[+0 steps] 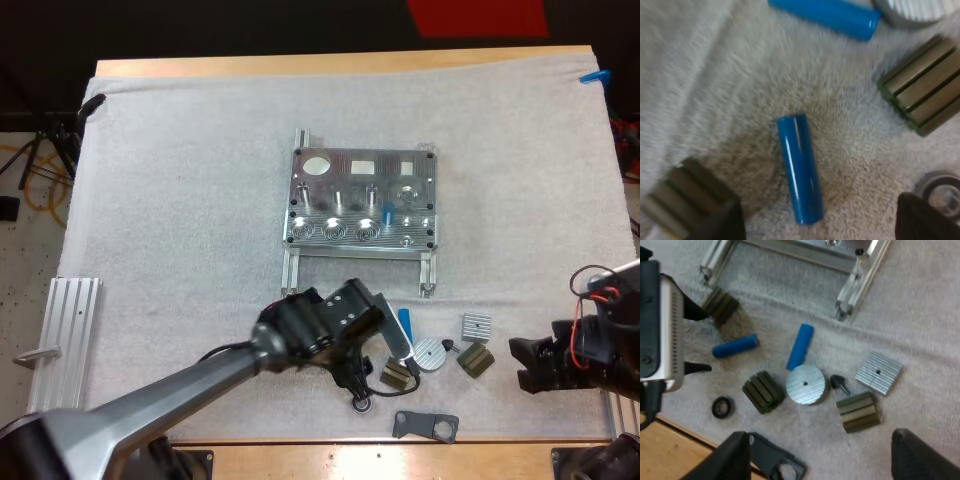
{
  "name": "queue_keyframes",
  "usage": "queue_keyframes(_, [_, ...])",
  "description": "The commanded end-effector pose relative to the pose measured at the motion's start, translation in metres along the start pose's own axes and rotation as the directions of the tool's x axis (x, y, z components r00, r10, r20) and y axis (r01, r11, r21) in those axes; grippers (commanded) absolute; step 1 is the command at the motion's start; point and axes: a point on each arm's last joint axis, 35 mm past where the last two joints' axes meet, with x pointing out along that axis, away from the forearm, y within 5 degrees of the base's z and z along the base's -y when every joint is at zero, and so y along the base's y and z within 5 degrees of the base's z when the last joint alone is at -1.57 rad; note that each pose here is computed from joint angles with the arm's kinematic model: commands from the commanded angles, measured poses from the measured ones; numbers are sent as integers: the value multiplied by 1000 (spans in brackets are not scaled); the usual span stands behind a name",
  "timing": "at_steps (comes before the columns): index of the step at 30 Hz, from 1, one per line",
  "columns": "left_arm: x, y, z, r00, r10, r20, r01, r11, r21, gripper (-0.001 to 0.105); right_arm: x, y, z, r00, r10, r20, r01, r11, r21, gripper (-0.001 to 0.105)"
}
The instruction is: Load cells from left to right
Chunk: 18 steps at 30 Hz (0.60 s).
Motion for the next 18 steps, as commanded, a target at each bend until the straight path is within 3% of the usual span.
queue_keyframes(1, [9,0,2,1000,2,-16,-2,1000,-10,62,2,0,-1,1000,10,-2,-10,1000,0,59])
queue_keyframes(10, [63,-1,-1,981,18,-191,-24,999,-32,62,7,0,-3,1000,10,-16,-10,1000,2,59])
queue_keyframes(16, [72,-2,-3,974,18,-225,-26,999,-32,60,7,0,-1,1000,10,1,-10,1000,0,59])
queue_keyframes(18, [72,-2,-3,974,18,-224,-26,999,-32,53,7,0,-1,1000,10,5,-10,1000,0,59])
